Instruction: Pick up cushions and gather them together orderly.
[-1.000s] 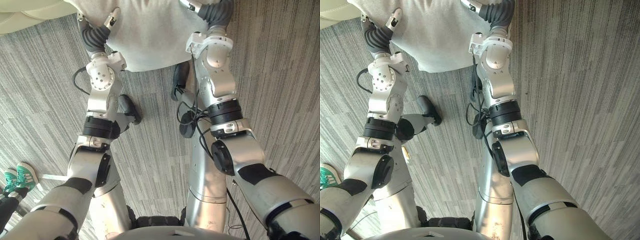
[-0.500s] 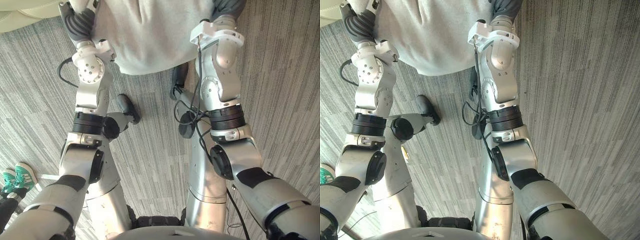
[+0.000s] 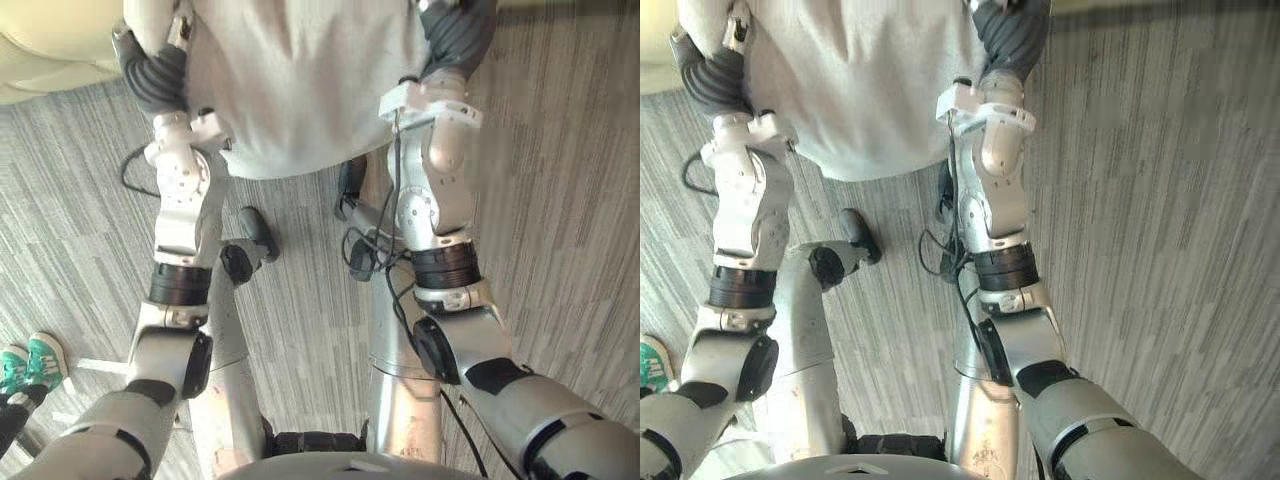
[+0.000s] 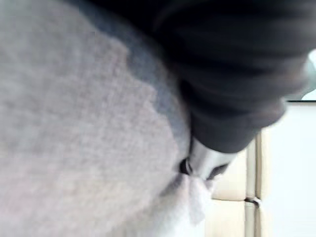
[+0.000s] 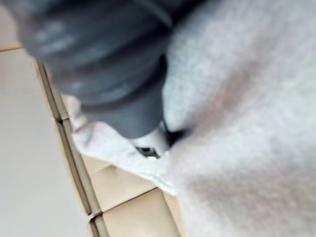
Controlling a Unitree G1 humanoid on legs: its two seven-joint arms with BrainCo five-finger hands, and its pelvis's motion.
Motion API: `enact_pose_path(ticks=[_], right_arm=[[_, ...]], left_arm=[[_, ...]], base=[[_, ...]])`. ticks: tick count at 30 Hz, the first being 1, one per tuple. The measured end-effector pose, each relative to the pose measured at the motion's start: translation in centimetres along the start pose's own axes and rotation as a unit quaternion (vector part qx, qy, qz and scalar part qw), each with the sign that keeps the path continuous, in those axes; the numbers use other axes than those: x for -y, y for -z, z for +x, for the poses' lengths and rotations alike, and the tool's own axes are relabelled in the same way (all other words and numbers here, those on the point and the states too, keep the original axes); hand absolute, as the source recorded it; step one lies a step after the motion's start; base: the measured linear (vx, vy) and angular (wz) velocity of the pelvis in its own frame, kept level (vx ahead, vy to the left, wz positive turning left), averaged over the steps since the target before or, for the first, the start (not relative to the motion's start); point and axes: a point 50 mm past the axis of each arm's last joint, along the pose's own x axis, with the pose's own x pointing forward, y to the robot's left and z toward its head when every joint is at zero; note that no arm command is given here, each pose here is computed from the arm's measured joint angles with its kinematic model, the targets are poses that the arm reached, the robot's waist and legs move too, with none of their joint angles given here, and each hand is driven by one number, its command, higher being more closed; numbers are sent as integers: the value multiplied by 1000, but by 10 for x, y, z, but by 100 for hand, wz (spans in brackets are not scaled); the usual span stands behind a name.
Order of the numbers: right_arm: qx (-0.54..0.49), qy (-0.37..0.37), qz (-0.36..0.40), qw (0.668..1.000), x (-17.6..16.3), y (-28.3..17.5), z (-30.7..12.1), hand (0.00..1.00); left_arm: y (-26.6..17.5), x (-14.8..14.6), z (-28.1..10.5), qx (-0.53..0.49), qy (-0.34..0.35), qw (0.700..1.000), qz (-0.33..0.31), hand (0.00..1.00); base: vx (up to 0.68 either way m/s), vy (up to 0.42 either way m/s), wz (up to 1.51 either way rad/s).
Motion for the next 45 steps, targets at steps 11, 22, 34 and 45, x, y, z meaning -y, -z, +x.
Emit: enact_pose_path(ticks=[11, 22, 34, 45], right_arm=[[-126, 13, -49, 991, 45, 48, -91, 100], [-280, 46, -78, 956, 86, 53, -202, 100], [-309, 43, -87, 946, 98, 56, -217, 100], [-350, 50, -92, 931, 106, 71, -230, 100]], left_arm=[[35, -44, -86, -97, -35, 994, 25, 100], [49, -101, -185, -254, -41, 962, 89, 100], [49, -110, -202, -284, -32, 954, 92, 100], [49, -114, -207, -297, -15, 949, 108, 100]], base=[[33, -50, 4], [127, 26, -1], [91, 91, -3], [-93, 120, 6]])
